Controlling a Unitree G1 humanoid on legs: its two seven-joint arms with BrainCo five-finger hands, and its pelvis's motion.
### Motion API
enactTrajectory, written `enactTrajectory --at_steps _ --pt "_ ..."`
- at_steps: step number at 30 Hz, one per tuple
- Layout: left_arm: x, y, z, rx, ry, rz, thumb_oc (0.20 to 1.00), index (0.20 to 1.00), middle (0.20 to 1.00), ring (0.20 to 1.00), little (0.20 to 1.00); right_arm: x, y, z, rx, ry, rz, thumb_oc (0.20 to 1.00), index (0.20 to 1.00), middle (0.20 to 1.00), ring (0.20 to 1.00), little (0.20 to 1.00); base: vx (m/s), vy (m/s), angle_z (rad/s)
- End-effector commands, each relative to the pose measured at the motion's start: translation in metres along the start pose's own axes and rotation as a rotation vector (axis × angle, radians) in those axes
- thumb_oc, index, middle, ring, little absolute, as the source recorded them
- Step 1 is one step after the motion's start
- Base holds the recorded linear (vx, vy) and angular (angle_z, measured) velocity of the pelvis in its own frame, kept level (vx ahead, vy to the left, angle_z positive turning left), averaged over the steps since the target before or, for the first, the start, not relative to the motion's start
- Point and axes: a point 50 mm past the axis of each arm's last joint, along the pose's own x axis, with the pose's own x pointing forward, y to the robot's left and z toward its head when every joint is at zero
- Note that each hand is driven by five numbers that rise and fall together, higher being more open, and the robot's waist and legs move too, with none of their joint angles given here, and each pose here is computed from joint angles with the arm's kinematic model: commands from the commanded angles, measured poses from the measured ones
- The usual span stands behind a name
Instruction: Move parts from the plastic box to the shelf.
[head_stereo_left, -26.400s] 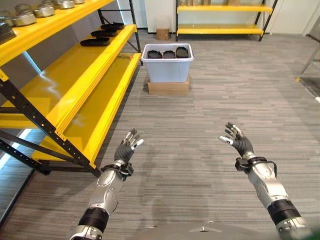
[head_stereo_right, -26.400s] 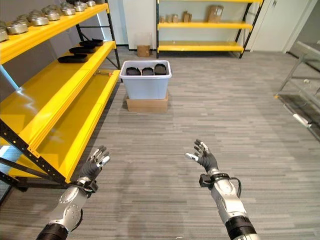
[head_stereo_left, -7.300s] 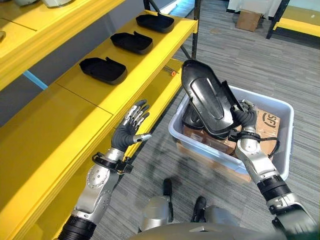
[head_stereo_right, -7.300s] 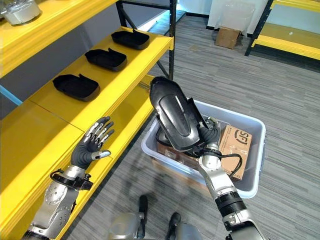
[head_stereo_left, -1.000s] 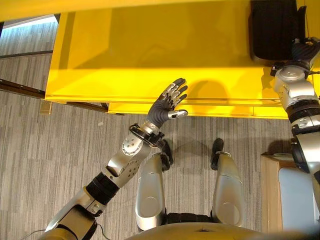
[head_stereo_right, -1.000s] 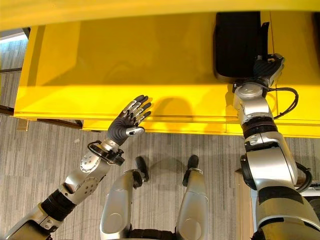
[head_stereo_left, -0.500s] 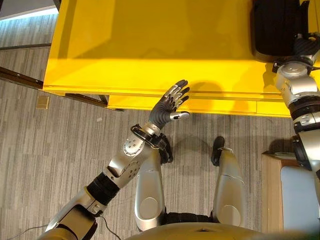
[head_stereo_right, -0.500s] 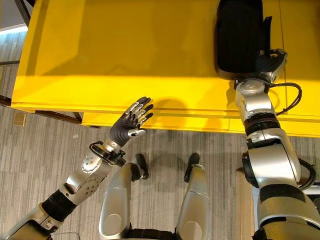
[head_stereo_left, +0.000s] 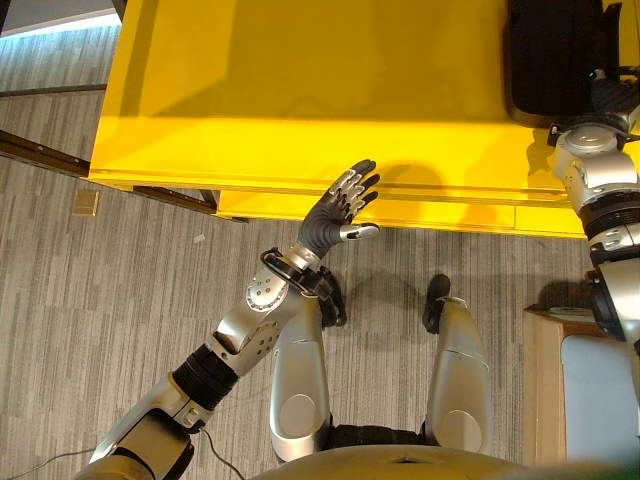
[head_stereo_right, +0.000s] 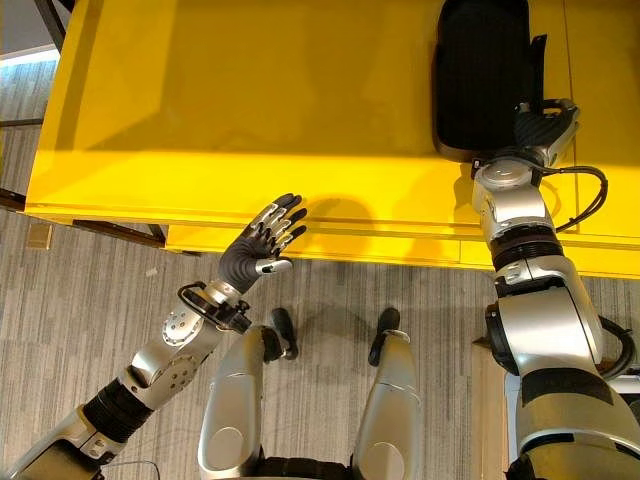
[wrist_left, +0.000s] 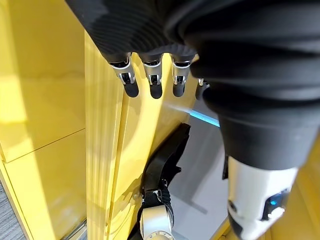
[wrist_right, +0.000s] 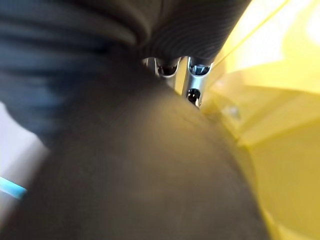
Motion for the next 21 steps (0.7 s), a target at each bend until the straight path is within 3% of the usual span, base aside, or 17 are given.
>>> enactTrajectory --at_steps 1,16,21 --pt "-0.002 -0.014 0.018 -0.014 -0.084 -0.089 1.000 1.000 1.000 1.000 1.000 0.008 -0.009 0.038 0.042 -0.112 -0.074 1.000 1.000 1.000 1.000 1.000 0.00 0.000 0.00" --pt "-0.004 -0.018 0.017 -0.060 -0.094 -0.096 1.000 1.000 1.000 1.000 1.000 0.001 -0.018 0.065 0.081 -0.336 -0.200 1.000 1.000 1.000 1.000 1.000 0.00 0.000 0.00" --pt "-0.010 -0.018 0.017 -0.071 -0.110 -0.071 1.000 1.000 1.000 1.000 1.000 -0.022 -0.026 0.098 0.299 -0.538 -0.253 1.000 1.000 1.000 1.000 1.000 0.02 0.021 -0.02"
